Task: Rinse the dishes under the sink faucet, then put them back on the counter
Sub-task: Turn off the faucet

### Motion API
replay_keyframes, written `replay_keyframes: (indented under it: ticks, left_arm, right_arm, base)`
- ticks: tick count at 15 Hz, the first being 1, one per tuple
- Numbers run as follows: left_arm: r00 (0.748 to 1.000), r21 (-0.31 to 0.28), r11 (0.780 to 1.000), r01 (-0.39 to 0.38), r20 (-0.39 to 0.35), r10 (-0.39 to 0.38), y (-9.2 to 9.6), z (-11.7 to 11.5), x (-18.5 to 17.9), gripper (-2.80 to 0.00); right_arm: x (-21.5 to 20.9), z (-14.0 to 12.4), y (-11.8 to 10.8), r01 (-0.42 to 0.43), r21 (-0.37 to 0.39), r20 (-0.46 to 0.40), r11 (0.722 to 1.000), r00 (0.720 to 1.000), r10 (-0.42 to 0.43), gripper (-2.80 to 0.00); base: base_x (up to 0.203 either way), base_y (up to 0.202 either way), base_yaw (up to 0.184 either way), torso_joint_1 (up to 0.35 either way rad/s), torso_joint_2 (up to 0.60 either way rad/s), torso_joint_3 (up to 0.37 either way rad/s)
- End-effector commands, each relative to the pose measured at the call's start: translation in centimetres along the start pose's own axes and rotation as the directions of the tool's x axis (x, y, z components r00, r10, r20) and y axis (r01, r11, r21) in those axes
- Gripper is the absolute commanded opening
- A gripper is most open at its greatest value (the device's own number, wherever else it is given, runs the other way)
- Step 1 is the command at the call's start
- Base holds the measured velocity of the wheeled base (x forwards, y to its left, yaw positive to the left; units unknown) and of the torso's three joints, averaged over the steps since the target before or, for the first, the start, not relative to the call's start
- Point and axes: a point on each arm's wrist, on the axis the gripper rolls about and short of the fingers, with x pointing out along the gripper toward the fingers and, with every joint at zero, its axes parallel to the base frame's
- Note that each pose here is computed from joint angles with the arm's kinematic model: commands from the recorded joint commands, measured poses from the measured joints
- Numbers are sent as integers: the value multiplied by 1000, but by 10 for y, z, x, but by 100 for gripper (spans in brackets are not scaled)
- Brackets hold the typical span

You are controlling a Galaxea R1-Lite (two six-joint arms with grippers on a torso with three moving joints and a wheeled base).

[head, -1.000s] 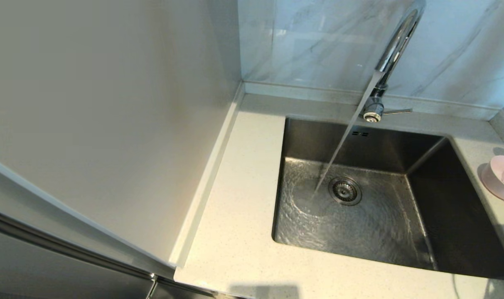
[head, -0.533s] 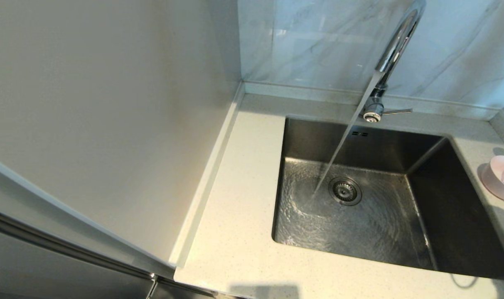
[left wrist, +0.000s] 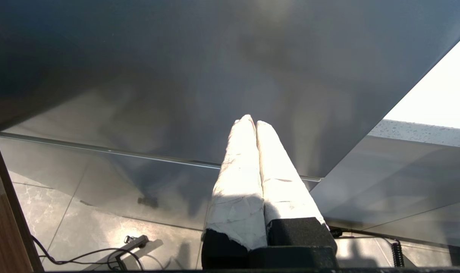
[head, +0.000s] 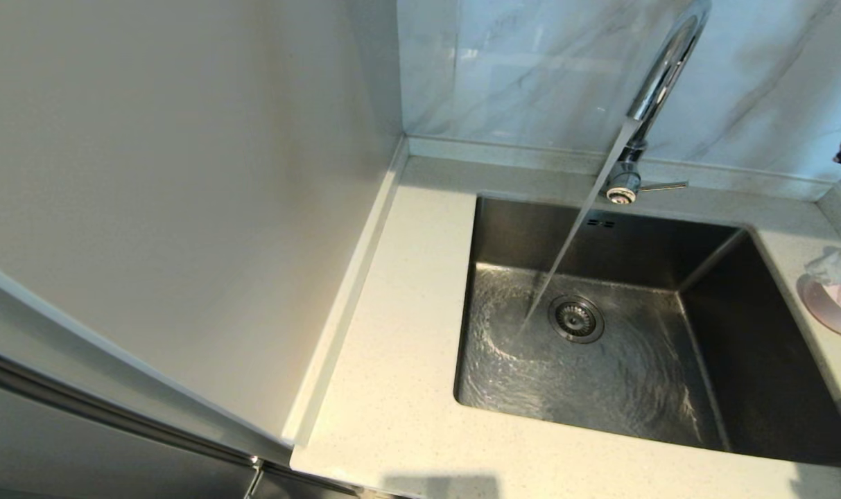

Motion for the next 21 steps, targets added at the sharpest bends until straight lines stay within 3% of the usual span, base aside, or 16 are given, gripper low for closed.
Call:
replay_keyframes:
  ticks: [1,5,7,9,11,15,18,21]
  left_arm:
    - [1000,0,1000,-1,0,1,0,0,0,-280]
    - [1000,0,1000,0,0,0,0,0,0,-280]
    - [1000,0,1000,1,0,-1,0,0,0,-280]
    - [1000,0,1000,1,0,-1,0,0,0,-280]
    - [1000,0,1000,-1,0,1,0,0,0,-280]
    - [1000,0,1000,0,0,0,0,0,0,-280]
    - [1000,0,1000,-1,0,1,0,0,0,-280]
    - [1000,0,1000,-1,0,1,0,0,0,-280]
  right_arm:
    - [36,24,12,-56,-60,-28,997,998,54,-280]
    - [71,53,16,-67,-182,-27,981,998,63,-280]
    - [88,70,20,-31,-196,-24,980,999,27,-280]
    - [102,80,32,-27,-34,-28,999,999,26,-280]
    - [115,84,41,-23,114,-47,993,998,29,-280]
    - [130,88,54,-56,393,-43,918,996,79,-280]
    - [142,96,54,-53,479,28,876,999,45,-280]
    - [146,105,50,-49,508,111,860,994,-9,-280]
  base:
    - [0,0,0,0,0,0]
    - [0,0,0,0,0,0]
    - [0,0,0,0,0,0]
    - [0,0,0,0,0,0]
    - [0,0,0,0,0,0]
    - [0,0,0,0,0,0]
    - [0,0,0,0,0,0]
    - [0,0,0,0,0,0]
